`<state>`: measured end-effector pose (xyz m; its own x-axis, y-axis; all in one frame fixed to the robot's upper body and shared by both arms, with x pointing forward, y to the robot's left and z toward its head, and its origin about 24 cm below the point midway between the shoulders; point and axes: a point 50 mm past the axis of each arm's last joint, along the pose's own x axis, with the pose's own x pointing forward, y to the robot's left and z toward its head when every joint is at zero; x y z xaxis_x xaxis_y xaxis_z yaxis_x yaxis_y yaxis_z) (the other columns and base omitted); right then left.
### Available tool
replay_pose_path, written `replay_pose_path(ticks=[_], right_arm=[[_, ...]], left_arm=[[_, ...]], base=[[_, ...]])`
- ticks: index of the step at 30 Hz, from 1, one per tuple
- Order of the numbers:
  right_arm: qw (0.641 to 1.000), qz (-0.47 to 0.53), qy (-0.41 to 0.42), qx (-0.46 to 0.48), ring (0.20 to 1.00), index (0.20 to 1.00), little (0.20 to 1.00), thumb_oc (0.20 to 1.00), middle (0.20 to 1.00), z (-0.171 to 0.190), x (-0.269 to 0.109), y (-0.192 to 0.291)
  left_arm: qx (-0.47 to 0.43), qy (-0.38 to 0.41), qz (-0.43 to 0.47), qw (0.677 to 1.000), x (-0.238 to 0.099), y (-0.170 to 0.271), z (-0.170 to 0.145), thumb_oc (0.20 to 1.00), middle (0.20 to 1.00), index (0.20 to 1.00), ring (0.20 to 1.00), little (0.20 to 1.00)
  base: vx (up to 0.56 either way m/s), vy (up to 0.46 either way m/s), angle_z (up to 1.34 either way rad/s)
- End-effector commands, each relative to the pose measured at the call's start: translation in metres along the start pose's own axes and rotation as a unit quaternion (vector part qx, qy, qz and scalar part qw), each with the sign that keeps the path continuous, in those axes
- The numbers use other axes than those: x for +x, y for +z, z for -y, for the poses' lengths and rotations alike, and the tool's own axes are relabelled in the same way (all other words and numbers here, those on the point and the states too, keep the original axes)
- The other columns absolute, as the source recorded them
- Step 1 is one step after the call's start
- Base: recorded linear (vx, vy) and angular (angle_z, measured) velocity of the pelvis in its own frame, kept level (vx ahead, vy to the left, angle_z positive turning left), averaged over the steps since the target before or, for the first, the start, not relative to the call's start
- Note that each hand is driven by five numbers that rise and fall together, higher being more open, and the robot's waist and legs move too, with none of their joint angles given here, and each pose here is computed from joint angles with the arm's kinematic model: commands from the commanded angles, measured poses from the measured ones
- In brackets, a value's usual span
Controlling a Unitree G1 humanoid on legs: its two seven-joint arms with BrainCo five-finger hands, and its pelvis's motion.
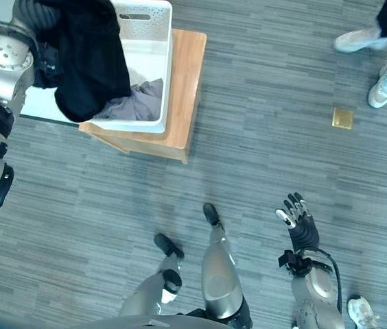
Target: Pick up bed clothes into laundry basket.
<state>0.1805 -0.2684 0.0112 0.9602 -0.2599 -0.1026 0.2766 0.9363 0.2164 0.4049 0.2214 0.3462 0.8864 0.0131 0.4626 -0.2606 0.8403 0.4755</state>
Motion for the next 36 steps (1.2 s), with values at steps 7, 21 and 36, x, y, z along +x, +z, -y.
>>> replay_pose_path(ticks=[7,21,36], right_arm=[[0.997,0.048,-0.03,-0.042,1.0,1.0,1.0,1.0,1.0,0.023,0.003,0.023],[0.998,0.027,-0.006,-0.062,1.0,1.0,1.0,1.0,1.0,0.026,-0.001,0.017],[0.996,-0.008,0.023,-0.09,1.0,1.0,1.0,1.0,1.0,0.024,-0.002,0.008]], left_arm=[[-0.027,0.102,0.118,0.987,0.01,0.073,-0.047,0.2,0.2,0.2,0.2,0.2],[0.242,0.098,0.039,0.965,0.005,0.04,-0.067,1.0,1.0,1.0,1.0,1.0],[0.169,0.065,0.075,0.981,0.008,0.045,-0.036,1.0,1.0,1.0,1.0,1.0]], base=[[0.03,-0.003,-0.11],[-0.01,-0.019,-0.06],[-0.01,-0.001,0.01]])
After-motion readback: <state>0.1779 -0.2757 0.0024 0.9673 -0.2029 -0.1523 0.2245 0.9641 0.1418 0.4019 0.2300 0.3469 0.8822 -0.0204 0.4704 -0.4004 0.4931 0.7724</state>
